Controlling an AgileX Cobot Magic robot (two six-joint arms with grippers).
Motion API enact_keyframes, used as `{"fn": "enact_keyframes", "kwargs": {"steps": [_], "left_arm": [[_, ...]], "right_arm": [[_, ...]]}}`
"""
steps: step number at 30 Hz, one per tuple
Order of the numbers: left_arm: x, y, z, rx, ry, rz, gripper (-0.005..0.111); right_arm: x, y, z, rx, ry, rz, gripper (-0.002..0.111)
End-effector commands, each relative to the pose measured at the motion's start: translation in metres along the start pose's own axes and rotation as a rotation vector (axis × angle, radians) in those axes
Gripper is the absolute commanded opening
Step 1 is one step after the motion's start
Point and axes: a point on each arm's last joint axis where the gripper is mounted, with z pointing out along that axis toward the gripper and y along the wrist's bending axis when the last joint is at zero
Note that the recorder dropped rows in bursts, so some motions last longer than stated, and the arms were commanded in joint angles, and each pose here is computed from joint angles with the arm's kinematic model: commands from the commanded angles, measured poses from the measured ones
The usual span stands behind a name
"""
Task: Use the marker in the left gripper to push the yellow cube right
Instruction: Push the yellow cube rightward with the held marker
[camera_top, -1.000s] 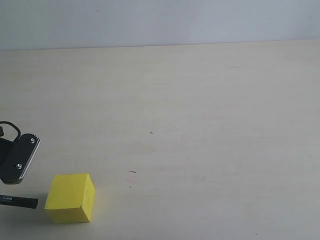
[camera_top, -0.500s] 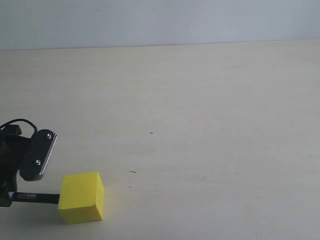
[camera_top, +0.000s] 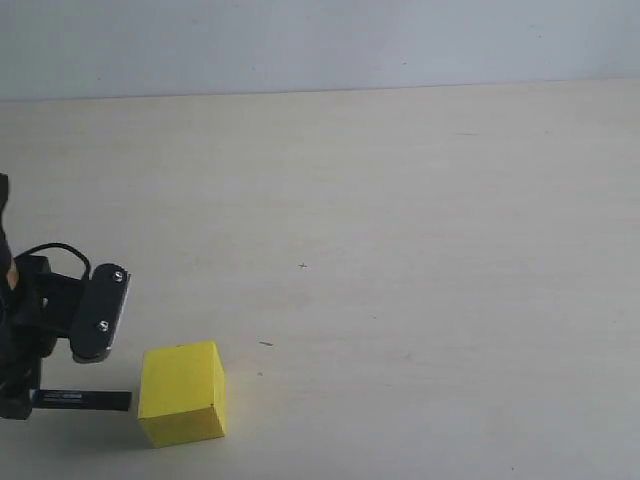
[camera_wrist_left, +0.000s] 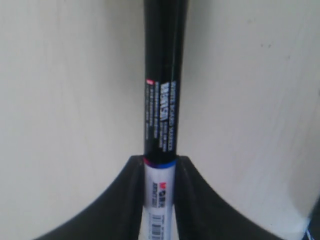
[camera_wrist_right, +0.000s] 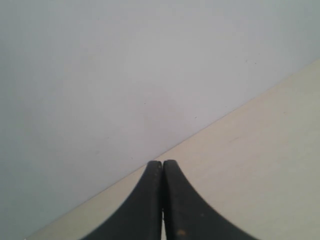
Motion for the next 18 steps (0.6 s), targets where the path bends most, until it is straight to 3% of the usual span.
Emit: {"fn": "enact_keyframes", "kwargs": {"steps": [1,3,13,18], "left_arm": [[-0.033,0.002,0.003,-0.050,-0.030,0.073,0.000],[-0.038,0.006,-0.001,-0.045,-0.025,0.049,0.000],[-0.008,0.011,0.000,0.052,0.065,-0.081,0.000],[-0.020,0.015,0.000,0.003,-0.054,-0.100,0.000]], "right_arm": [[0.001,-0.001,0.000,0.003,-0.007,-0.017,0.000],[0.001,-0.001,0.000,0.002,-0.007,-0.015,0.000],[0.001,-0.001,0.000,0.002,-0.007,-0.015,0.000],[0.001,-0.001,0.000,0.002,-0.007,-0.015,0.000]]}}
